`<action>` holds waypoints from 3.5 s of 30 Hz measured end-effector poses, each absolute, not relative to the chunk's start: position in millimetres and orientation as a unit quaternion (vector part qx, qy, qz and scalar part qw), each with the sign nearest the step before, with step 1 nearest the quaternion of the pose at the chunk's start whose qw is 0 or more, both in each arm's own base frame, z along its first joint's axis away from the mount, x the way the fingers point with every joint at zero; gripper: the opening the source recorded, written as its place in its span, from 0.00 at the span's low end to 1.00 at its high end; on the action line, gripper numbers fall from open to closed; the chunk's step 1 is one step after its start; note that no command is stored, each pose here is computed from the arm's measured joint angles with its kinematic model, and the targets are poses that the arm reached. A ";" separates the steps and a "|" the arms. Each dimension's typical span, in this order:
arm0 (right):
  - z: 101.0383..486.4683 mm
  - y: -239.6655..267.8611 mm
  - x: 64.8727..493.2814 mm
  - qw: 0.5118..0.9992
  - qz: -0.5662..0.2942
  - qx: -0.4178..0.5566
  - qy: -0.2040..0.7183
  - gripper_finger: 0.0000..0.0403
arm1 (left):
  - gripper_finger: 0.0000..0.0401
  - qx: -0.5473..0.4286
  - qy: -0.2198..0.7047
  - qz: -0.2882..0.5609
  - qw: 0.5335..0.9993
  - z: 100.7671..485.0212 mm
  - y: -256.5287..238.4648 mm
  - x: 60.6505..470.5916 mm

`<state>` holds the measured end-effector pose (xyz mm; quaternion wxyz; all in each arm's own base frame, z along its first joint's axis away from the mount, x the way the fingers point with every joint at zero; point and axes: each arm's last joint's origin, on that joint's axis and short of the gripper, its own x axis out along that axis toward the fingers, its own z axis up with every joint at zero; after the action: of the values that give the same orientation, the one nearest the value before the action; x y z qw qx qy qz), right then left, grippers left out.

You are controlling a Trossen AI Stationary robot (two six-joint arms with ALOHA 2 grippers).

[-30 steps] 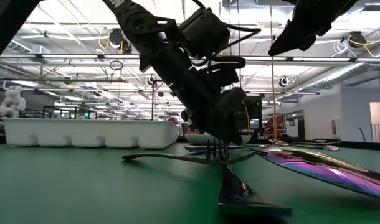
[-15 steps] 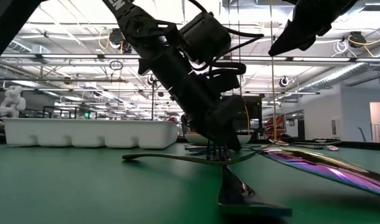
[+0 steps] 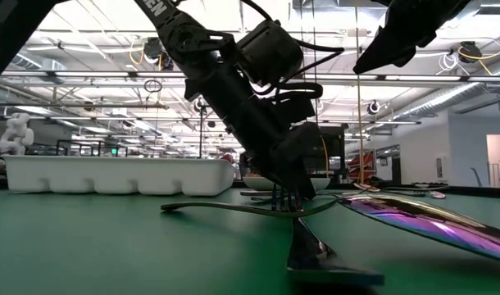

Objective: Sort silverware
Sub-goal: Put the blue knife into the silverware tray

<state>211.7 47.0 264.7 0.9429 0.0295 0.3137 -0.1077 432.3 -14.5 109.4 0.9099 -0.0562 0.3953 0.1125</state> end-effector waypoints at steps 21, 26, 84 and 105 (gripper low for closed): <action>264.6 47.0 211.6 0.943 -0.107 0.030 0.314 0.26 | 0.22 -0.058 0.395 0.111 0.910 108.8 -14.1 432.3; 264.5 47.0 211.6 0.943 -0.107 0.030 0.315 0.26 | 0.21 -0.059 0.392 0.112 0.911 108.8 -14.2 432.8; 262.7 46.7 209.9 0.939 -0.106 0.023 0.327 0.26 | 0.11 -0.127 0.318 0.290 0.894 251.2 18.6 356.7; 271.4 47.8 216.7 0.956 -0.081 -0.029 0.282 0.26 | 0.11 -0.305 0.231 0.509 0.771 187.2 13.4 194.0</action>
<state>216.7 47.8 271.4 0.9557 -0.0294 0.2816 -0.0806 194.0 13.4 187.2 0.7713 -0.3046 0.2307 0.5090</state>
